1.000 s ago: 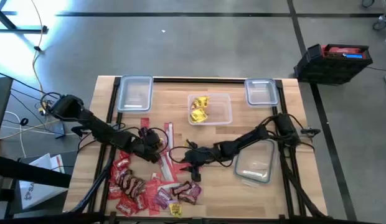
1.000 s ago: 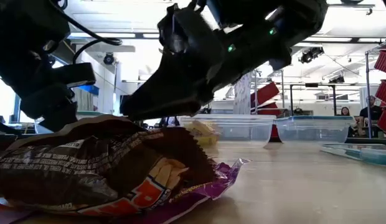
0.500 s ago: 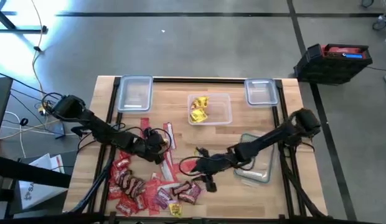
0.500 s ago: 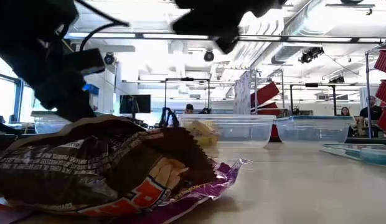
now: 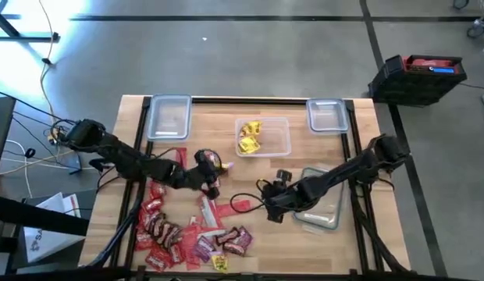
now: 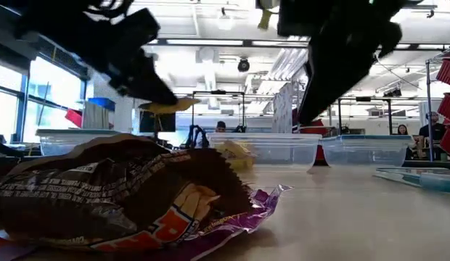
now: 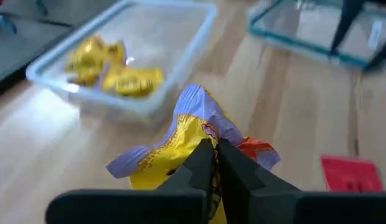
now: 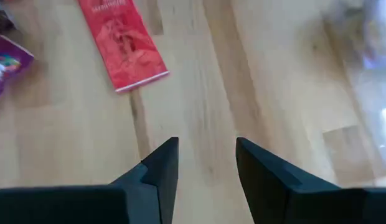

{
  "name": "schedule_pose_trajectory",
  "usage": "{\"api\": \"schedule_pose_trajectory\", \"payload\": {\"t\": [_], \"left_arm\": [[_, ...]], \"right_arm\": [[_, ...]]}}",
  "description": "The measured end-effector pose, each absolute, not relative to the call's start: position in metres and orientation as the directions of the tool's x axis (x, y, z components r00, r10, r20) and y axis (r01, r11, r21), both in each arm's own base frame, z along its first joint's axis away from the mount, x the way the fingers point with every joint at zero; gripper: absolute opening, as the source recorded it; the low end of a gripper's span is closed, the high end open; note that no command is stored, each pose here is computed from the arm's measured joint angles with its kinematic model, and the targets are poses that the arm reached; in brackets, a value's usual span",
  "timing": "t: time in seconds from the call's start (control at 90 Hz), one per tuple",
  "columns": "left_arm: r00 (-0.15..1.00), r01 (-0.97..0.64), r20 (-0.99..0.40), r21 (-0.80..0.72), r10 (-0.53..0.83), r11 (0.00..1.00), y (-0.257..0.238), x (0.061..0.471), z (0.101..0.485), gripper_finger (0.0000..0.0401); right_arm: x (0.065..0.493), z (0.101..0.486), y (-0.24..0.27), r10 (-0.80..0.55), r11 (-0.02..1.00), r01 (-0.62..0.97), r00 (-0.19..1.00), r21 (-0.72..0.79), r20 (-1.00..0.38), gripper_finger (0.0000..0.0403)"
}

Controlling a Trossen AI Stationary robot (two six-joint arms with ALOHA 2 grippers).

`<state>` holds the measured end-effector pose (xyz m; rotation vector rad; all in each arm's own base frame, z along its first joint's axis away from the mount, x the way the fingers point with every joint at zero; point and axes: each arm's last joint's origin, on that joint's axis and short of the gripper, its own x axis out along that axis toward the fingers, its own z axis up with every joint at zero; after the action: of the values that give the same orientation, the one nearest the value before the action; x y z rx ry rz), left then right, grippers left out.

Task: Sort candy
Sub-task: Put the middle left yellow candy into the center transparent bin

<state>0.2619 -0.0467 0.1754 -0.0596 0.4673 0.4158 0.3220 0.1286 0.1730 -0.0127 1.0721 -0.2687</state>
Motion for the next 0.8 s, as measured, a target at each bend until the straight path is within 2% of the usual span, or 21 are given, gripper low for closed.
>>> {"api": "schedule_pose_trajectory", "payload": {"t": [0.2,0.322,0.556,0.8], "left_arm": [[0.803,-0.441,-0.430,0.036,0.412,0.897,-0.009,0.270,0.179,0.0000],[0.811,-0.433,-0.427,0.019,0.399,0.901,0.008,0.274,0.183,0.0000],[0.816,-0.398,-0.437,0.048,0.378,0.916,0.034,0.297,0.187,0.0000],[0.762,-0.440,-0.498,0.070,0.414,0.895,0.071,0.321,0.169,0.0000]], "right_arm": [[0.346,0.125,0.130,-0.176,0.976,0.193,0.442,-0.099,-0.879,0.0130],[0.356,0.109,0.127,-0.147,0.972,0.228,0.446,-0.047,-0.883,0.0130],[0.362,0.106,0.113,-0.115,0.972,0.235,0.441,-0.009,-0.890,0.0130],[0.367,0.106,0.099,-0.049,0.980,0.196,0.425,0.039,-0.904,0.0130]]}}
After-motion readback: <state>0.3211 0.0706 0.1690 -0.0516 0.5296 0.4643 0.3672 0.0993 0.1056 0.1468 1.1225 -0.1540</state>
